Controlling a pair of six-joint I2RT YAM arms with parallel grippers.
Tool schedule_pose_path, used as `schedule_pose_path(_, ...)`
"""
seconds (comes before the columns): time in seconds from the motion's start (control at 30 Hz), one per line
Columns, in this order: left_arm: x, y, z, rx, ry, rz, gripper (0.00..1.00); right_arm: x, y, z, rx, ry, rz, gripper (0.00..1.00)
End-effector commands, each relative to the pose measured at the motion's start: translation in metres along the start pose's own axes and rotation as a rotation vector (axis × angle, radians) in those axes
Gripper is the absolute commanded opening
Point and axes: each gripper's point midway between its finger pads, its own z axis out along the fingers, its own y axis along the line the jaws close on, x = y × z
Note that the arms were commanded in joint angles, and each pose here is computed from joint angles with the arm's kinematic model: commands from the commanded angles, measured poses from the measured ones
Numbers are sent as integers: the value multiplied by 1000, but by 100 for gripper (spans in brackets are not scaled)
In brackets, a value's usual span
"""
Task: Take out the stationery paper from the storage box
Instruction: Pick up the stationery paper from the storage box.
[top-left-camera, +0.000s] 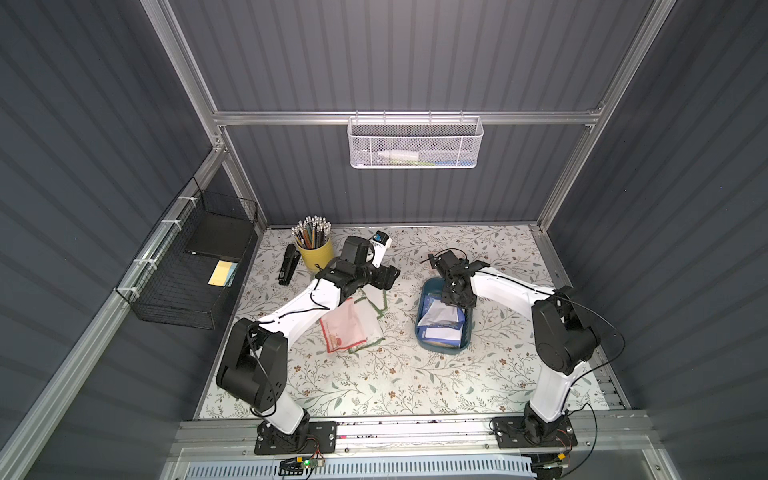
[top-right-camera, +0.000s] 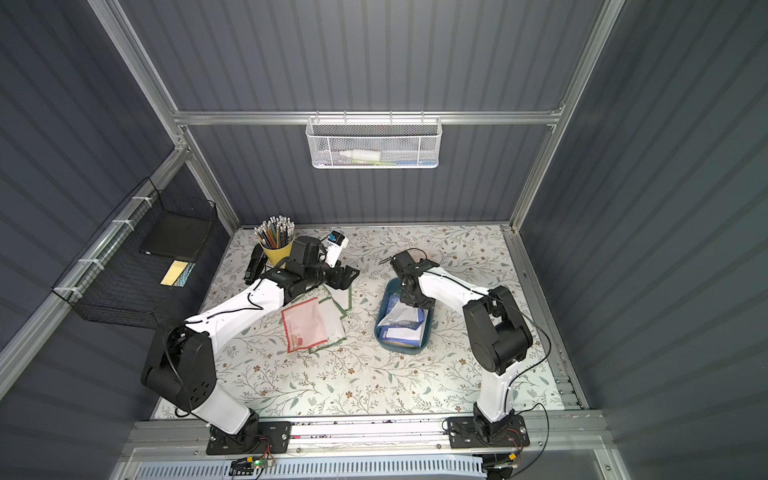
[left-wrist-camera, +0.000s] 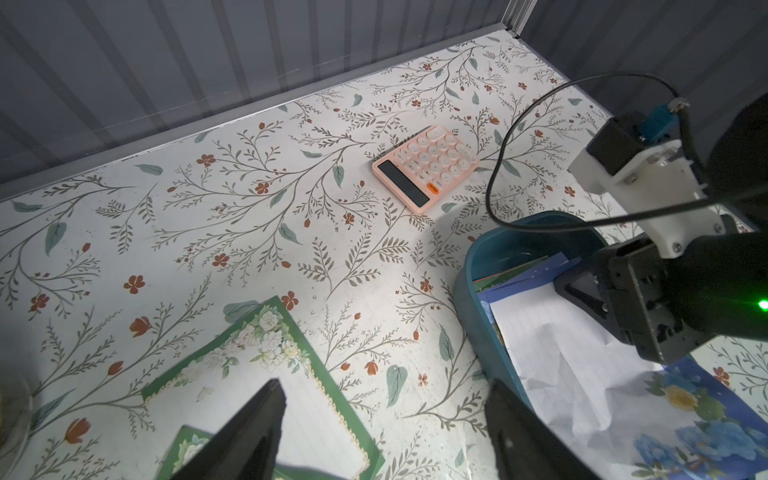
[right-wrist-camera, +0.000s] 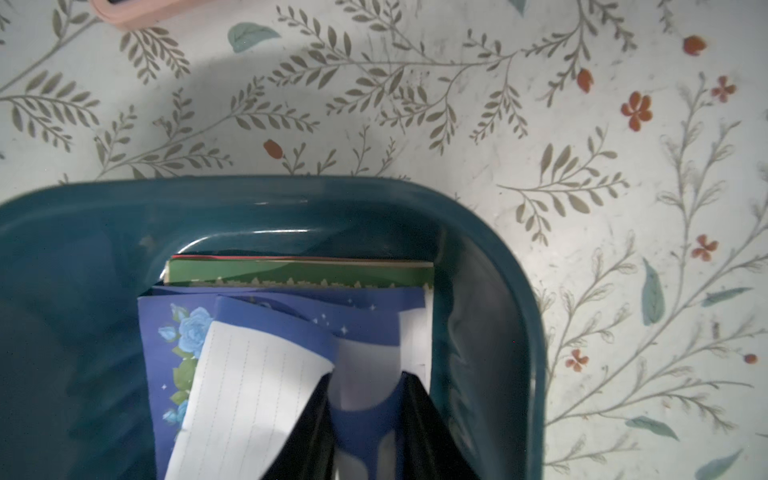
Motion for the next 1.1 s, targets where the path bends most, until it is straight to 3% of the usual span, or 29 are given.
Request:
schedule_pose_path(0.0, -5, -1, 1, 9, 5, 9, 79, 5, -7, 1, 40, 20, -19, 29)
schedule_pose_path(0.23, 5, -24, 6, 151, 57, 4, 78, -8, -3, -17, -53, -57, 30, 9)
schedule_pose_path(0.67, 8, -48, 5, 302, 71, 6, 78, -16, -19, -41, -49, -104, 40, 10)
schedule_pose_path(0.77, 15, -65, 7, 425, 107, -23, 79, -15, -18, -40, -67, -107, 47, 10)
schedule_pose_path(0.93, 33, -104, 8, 746, 202, -127, 78, -18, -15, -45, -88, -117, 47, 10)
schedule_pose_path(1.0, 24, -116, 1, 863, 196, -143, 79, -18, -16, -47, -89, -119, 52, 10)
schedule_pose_path(1.07, 27, -120, -1, 908, 209, -158, 79, -19, -18, -51, -89, -133, 57, 10)
